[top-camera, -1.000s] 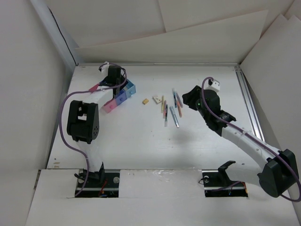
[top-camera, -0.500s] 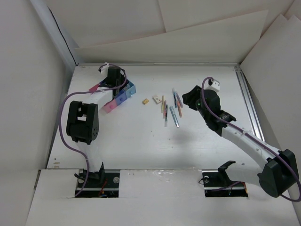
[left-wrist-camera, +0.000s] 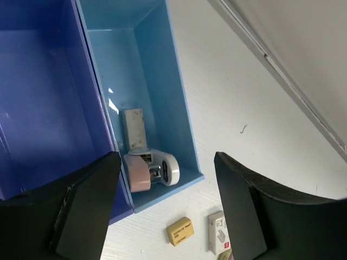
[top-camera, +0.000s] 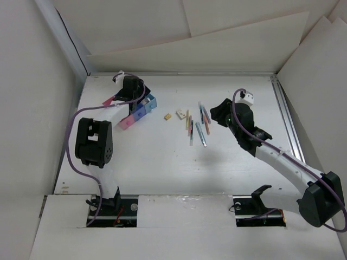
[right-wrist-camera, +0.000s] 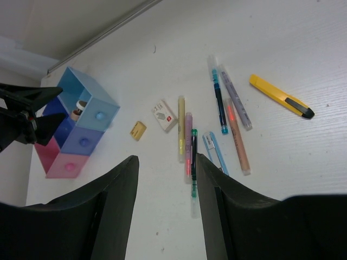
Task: Sort the stationery into containers
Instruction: Place the stationery in the storage box, then pick up the stationery from the center of the board.
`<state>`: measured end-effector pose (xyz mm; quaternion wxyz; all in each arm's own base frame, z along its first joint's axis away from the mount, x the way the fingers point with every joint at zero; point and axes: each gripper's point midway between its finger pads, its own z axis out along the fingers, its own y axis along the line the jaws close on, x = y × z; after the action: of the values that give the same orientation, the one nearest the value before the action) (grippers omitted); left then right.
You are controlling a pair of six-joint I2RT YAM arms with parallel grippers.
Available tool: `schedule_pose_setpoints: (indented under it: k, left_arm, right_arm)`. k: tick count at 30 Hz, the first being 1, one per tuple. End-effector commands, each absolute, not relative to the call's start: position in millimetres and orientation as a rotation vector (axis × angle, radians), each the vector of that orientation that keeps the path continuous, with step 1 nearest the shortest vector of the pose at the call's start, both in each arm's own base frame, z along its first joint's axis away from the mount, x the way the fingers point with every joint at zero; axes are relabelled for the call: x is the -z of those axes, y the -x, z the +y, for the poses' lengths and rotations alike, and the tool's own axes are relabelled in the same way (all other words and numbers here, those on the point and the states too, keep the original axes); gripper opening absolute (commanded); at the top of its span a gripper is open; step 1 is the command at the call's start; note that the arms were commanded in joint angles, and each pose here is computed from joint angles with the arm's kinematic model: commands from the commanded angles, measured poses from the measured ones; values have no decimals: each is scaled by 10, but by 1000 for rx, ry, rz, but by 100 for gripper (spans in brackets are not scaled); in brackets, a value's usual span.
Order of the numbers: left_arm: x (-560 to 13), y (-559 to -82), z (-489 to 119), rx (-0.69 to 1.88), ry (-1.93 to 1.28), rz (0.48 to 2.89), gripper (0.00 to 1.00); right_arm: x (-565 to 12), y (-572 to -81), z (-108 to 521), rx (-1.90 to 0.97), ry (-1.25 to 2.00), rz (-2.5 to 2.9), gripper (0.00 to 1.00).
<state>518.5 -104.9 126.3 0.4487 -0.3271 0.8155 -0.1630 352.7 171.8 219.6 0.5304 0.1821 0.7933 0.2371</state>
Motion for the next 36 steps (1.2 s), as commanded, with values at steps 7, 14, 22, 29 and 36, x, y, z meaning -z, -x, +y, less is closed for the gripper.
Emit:
schedule_pose_setpoints:
  k: [7,14,22,29,36]
  left_arm:
    - [-2006,-5102,-1123,420,686,1860,63]
    - [-1585,-4580,-1830,364,341,2000,47]
    - [-818,-4333,-2091,264,127,2201,54]
    - [-593,-4504,-2205,221,50,2269,56]
    - [-499,-4613,-2213,139,15,2285,56]
  right_arm:
    - [-2476,-3531,1749,-612,-419,1812,52]
    - [-2441,-3535,1770,-615,-413,1824,44]
    - [-2482,-3513,1781,-620,-411,1813,18]
    - [-2448,-3524,1787,-614,-411,1822,41]
    - [-2380,-3550,1784,-596,-417,1836,41]
